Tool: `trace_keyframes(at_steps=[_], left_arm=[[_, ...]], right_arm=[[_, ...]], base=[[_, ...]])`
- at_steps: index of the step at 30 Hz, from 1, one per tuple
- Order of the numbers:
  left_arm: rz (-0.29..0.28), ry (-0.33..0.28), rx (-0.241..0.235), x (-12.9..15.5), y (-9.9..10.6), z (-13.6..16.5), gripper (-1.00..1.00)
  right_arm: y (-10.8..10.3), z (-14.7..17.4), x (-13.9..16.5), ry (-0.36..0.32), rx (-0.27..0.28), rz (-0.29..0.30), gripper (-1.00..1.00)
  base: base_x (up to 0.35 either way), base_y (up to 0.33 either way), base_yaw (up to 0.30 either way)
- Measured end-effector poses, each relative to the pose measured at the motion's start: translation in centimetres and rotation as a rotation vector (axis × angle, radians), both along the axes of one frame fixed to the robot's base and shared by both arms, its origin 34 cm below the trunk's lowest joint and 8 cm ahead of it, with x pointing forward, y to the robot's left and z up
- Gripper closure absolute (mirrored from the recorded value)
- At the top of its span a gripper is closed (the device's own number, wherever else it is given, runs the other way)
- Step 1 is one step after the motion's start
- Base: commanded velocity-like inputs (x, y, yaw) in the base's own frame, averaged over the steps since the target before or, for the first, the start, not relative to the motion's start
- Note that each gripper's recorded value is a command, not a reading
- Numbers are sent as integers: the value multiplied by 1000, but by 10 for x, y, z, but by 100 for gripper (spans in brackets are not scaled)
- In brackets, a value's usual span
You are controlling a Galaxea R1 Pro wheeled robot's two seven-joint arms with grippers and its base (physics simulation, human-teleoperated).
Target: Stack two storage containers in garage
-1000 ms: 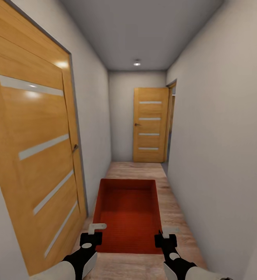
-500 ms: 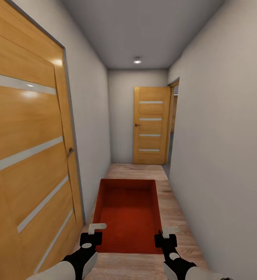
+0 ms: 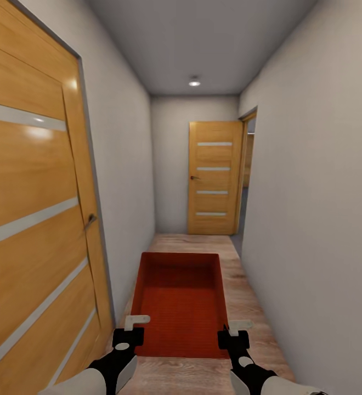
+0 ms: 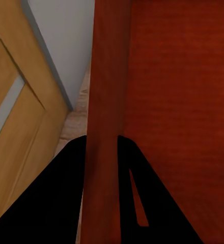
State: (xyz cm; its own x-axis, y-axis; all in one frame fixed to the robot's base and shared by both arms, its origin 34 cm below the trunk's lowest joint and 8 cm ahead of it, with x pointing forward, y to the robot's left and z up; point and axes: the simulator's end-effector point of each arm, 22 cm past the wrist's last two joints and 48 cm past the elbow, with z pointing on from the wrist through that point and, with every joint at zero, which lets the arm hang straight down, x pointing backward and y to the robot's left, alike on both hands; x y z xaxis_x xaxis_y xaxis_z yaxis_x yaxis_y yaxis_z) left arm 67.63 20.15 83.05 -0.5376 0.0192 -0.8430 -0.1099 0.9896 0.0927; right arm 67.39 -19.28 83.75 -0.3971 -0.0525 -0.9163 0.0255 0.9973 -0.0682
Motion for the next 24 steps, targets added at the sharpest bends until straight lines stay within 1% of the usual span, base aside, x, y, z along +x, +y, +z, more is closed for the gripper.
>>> trace_keyframes(at_steps=[24], left_arm=[[0, -1, -1, 0, 0, 0, 100]], right_arm=[[0, 0, 0, -1, 0, 0, 100]], base=[[324, 0, 0]])
